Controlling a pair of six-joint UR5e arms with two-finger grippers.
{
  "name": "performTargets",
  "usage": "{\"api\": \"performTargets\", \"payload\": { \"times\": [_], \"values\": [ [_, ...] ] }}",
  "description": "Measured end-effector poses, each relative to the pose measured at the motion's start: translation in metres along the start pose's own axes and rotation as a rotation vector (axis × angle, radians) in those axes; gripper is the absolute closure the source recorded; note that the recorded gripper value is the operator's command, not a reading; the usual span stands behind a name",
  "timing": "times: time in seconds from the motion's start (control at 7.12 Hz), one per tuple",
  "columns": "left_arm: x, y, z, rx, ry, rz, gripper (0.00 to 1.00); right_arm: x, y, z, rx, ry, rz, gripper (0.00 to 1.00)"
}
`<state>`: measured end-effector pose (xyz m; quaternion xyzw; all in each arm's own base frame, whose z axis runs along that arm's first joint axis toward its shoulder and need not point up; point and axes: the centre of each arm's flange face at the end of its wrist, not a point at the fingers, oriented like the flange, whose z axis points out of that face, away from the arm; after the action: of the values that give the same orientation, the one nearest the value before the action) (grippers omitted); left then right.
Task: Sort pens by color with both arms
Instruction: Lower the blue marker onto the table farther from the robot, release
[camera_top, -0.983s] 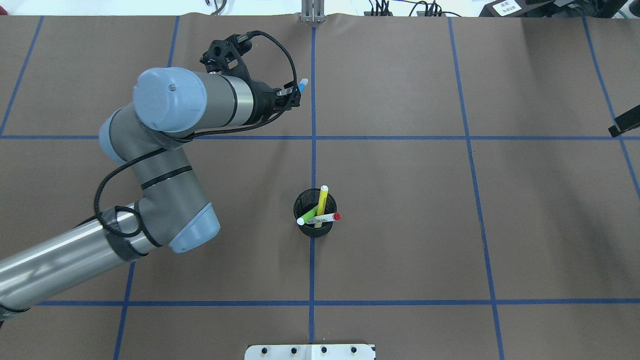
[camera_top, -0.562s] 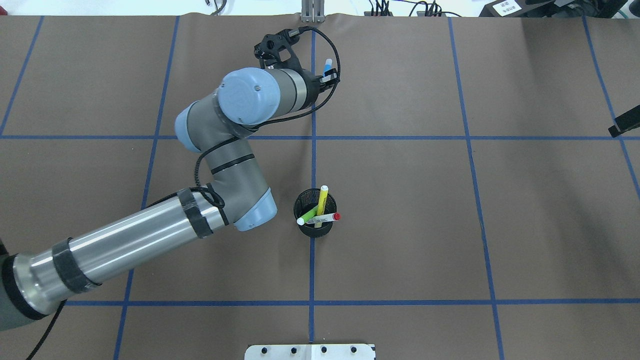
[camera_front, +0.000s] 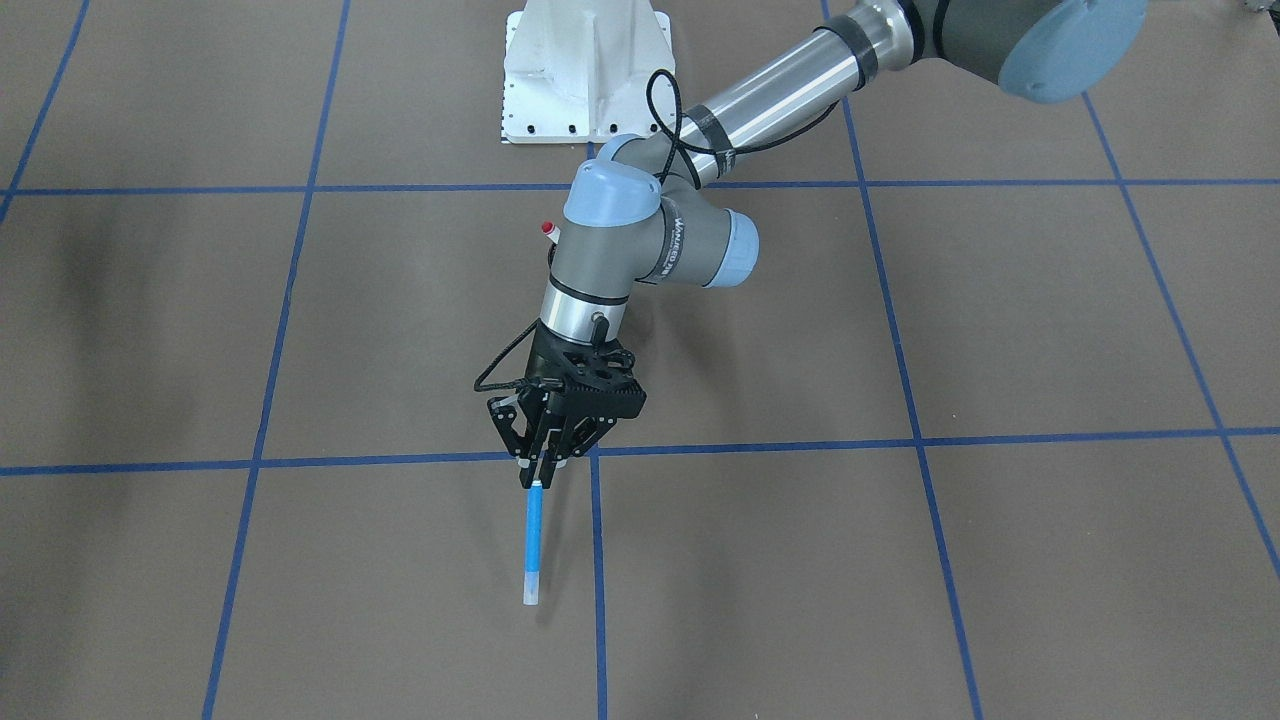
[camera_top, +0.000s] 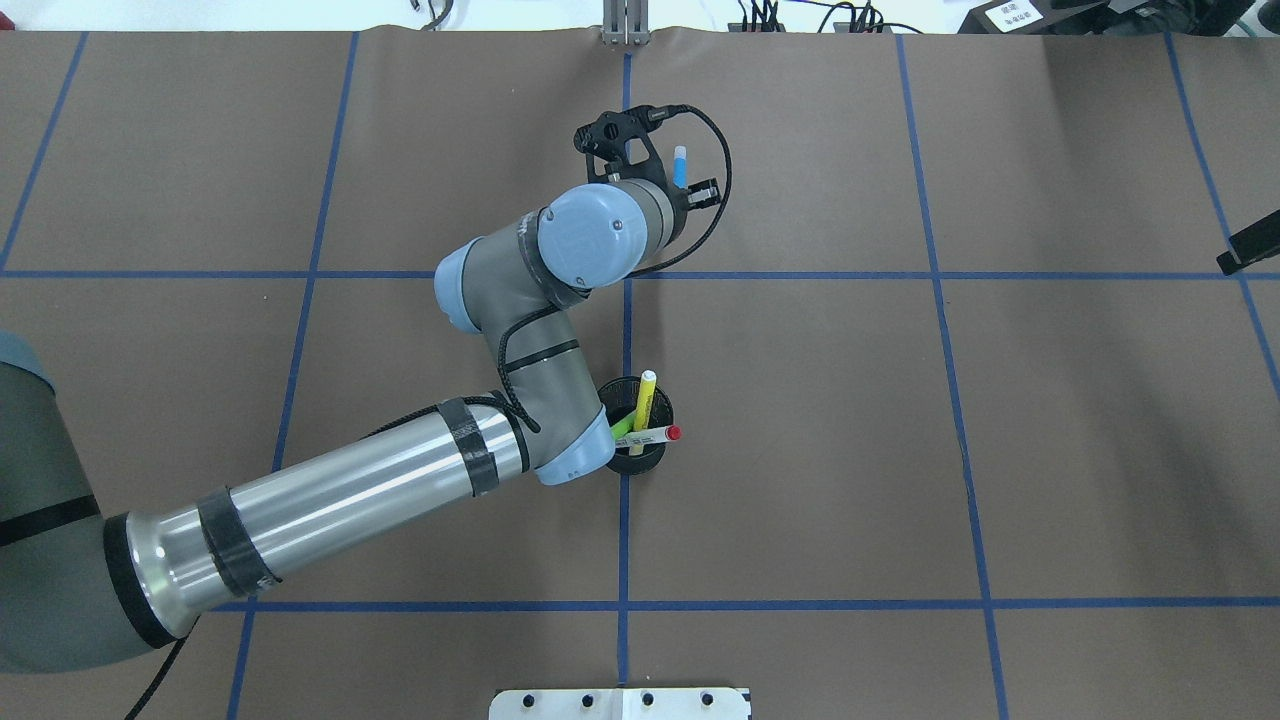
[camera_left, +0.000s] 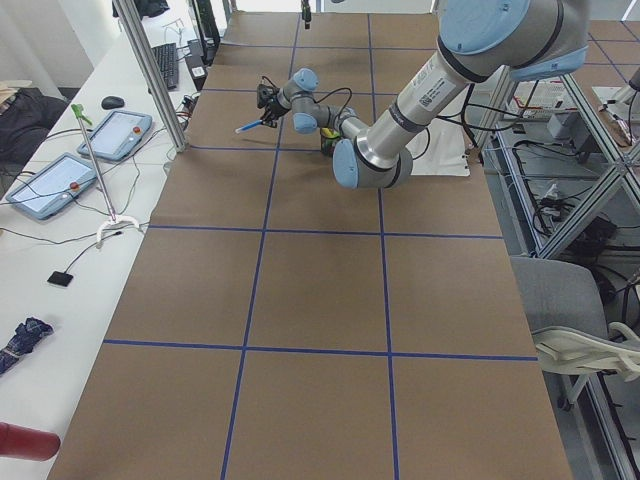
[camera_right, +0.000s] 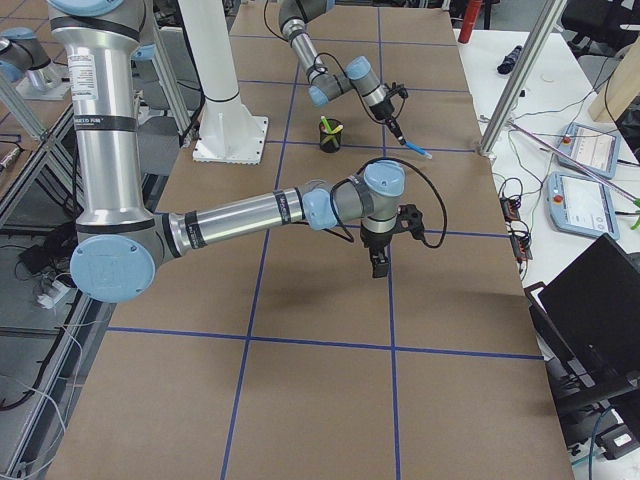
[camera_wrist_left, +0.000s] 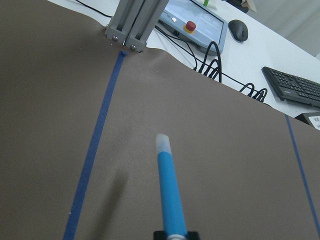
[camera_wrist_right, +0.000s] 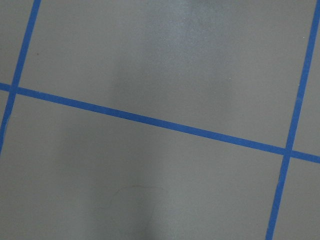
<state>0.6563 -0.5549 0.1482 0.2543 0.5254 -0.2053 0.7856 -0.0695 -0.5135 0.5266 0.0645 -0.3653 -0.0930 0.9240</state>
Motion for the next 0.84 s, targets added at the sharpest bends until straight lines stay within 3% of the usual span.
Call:
{"api": "performTargets", "payload": {
  "times": [0.28,0.42,0.56,0.84],
  "values": [
    [-0.001,0.029,0.006,-0.007,-0.015,0.037,0.61,0.0,0.0,0.0,0.0,-0.001,0.0,0.0],
    [-0.002,0.036,0.007,-0.011,-0.018,0.043,0.21,0.0,0.0,0.0,0.0,0.0,0.0,0.0],
    [-0.002,0.038,0.007,-0.013,-0.017,0.053,0.01,0.0,0.0,0.0,0.001,0.0,-0.001,0.0],
    [0.0,0.037,0.003,-0.008,0.011,0.081,0.0,0.0,-0.001,0.0,0.001,0.001,-0.001,0.0]
  ]
}}
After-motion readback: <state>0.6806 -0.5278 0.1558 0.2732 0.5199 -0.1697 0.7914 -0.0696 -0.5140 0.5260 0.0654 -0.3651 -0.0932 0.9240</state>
